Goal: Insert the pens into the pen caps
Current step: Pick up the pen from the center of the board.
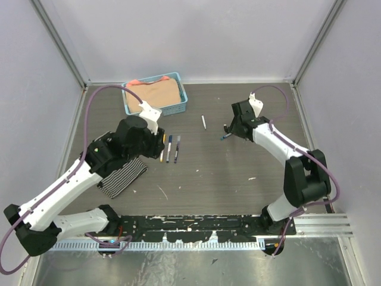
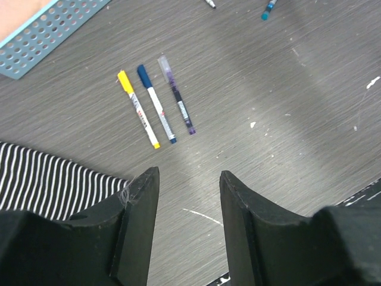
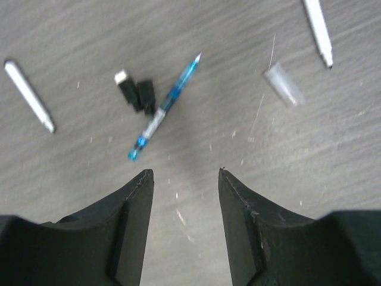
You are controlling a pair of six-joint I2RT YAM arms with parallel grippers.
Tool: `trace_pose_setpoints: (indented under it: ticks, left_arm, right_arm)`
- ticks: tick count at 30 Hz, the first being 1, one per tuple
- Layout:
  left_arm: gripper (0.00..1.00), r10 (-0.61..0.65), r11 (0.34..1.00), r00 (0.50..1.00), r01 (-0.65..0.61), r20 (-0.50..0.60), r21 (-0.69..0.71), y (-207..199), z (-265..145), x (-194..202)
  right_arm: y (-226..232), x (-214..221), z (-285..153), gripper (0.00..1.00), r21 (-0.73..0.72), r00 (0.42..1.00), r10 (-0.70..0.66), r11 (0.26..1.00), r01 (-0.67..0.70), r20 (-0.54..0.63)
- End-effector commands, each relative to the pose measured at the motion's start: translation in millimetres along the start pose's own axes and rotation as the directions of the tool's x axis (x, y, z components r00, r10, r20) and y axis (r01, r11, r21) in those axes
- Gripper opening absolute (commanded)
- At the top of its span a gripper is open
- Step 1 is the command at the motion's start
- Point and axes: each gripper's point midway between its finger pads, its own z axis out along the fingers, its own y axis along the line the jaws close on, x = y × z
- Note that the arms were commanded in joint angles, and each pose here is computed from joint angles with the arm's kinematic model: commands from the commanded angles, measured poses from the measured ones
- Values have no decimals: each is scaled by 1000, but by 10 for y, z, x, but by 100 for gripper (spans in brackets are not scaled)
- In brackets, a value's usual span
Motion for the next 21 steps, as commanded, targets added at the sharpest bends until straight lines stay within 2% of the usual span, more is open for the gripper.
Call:
trace_pose_setpoints:
  ticks: [1, 7, 13, 21]
  left_arm:
    - [52, 62, 997, 996, -65, -69, -47, 158, -28, 271]
    - [52, 32, 999, 996, -32, -78, 0, 80, -36, 373]
    - [52, 37, 999, 997, -38, -74, -14, 108, -42, 366]
    - [52, 45, 999, 996, -46, -72, -23, 133, -50, 374]
  right_arm:
    - [46, -519, 178, 53, 17, 986, 113, 993, -116, 123]
    - [76, -535, 479, 51, 39, 990, 117, 992, -120, 78]
    - [151, -470, 782, 51, 63, 995, 97, 993, -99, 26]
    - [141, -394, 941, 48, 93, 995, 97, 991, -97, 4]
